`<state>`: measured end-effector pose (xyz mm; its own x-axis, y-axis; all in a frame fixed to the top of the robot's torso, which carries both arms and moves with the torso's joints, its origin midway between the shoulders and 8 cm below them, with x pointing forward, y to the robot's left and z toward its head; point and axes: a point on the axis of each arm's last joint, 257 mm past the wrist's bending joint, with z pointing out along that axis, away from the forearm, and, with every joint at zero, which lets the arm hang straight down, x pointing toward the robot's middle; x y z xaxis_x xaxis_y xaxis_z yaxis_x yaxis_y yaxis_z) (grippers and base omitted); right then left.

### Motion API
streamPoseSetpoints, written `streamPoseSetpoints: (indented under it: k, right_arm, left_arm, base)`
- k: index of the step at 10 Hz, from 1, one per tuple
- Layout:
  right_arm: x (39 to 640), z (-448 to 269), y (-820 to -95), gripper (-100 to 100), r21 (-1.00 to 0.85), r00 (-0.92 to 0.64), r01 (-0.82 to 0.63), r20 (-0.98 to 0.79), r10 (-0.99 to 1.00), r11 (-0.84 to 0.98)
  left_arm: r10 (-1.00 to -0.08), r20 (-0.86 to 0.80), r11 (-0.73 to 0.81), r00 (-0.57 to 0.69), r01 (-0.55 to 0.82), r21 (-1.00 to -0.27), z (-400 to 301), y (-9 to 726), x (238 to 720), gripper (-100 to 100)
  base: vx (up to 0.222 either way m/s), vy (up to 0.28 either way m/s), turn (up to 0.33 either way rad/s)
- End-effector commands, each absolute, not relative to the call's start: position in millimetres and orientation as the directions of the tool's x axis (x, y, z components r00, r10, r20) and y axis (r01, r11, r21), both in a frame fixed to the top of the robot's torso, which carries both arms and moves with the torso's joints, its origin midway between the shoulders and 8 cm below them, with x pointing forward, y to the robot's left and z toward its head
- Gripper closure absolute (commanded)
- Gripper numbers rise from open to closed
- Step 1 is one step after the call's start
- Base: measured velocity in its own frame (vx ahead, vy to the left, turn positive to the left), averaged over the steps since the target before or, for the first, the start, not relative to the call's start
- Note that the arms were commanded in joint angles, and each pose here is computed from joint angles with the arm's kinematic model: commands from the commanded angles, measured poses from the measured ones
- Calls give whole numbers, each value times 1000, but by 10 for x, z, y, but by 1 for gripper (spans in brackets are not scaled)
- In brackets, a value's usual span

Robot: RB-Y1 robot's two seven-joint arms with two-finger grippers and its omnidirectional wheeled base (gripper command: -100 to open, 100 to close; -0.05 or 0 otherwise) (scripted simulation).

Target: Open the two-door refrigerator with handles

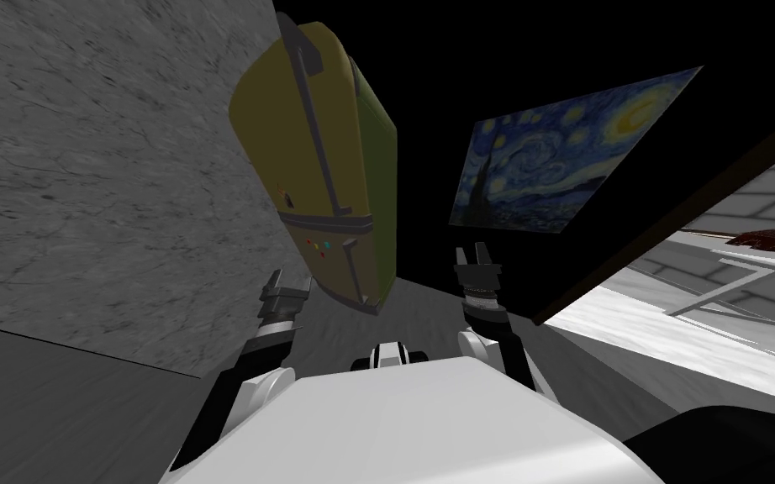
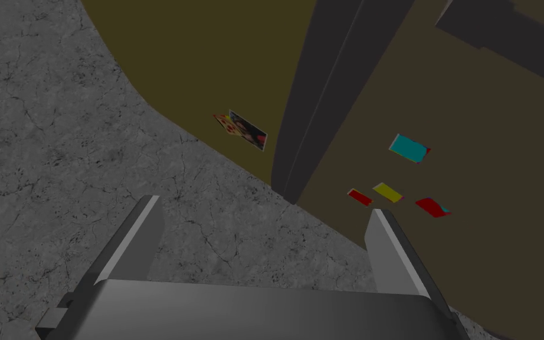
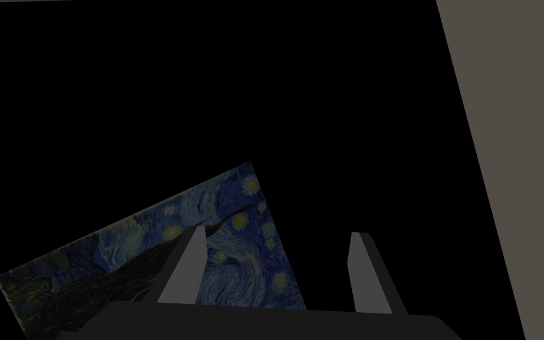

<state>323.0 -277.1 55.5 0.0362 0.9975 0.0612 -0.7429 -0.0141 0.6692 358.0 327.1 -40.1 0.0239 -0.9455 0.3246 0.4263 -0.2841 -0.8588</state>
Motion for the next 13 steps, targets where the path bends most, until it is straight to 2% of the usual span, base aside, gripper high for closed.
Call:
streamPoseSetpoints:
  k: [1, 13]
  right_arm:
    - [3230, 555, -2771, 0, 669, 36, -743, 61, 997, -14]
    - [3230, 555, -2771, 0, 669, 36, -743, 61, 997, -14]
  left_arm:
    - [-928, 372, -334, 22, 393, -857, -473, 3299, 3591, -100]
    - [-823, 568, -551, 18, 220, -805, -825, 3281, 3568, -100]
  base:
    - [124, -70, 39]
    - [127, -56, 45]
